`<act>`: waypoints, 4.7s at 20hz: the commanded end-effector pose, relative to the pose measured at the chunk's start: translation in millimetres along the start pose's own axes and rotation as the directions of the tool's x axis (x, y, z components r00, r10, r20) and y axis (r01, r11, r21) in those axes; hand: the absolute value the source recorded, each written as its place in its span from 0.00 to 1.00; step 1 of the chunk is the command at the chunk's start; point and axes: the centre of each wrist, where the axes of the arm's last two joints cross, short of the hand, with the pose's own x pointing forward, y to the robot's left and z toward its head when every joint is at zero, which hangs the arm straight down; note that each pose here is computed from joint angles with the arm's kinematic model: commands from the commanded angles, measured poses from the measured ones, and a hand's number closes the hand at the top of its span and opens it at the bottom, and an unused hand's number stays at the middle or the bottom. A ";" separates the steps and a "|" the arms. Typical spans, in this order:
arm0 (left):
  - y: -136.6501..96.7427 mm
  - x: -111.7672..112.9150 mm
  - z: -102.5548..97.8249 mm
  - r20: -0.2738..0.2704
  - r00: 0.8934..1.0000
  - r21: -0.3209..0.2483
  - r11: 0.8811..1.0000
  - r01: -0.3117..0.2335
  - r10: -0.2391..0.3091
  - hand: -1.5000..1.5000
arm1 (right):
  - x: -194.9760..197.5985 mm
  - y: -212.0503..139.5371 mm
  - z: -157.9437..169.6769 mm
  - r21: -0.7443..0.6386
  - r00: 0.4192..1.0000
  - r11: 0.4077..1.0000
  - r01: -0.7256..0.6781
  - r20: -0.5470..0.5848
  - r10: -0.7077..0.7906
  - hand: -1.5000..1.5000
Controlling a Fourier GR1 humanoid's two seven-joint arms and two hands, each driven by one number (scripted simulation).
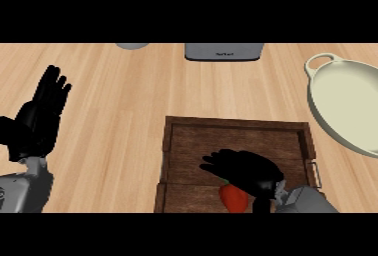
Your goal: Pick the bell pepper from the tray and place it in the pot
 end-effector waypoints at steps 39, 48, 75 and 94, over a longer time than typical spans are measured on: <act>15.3 3.5 16.5 -0.003 1.000 0.050 0.999 0.006 -0.006 0.50 | 8.4 53.3 210.5 -0.801 0.968 0.585 0.124 -0.032 -0.249 1.00; -0.8 1.5 7.1 -0.008 1.000 0.006 1.000 0.012 -0.012 0.50 | -51.4 8.6 277.8 -0.935 0.938 0.350 0.054 -0.073 -0.339 1.00; -18.9 -3.5 -1.7 0.016 1.000 -0.029 0.999 -0.014 0.015 0.50 | -234.3 -41.9 214.6 -0.866 0.829 0.401 -0.299 -0.444 -0.341 1.00; -28.1 1.5 -3.6 0.004 0.999 -0.042 0.999 -0.031 0.031 0.50 | -277.7 -22.5 192.3 -0.918 0.777 0.218 0.331 0.134 -0.616 0.00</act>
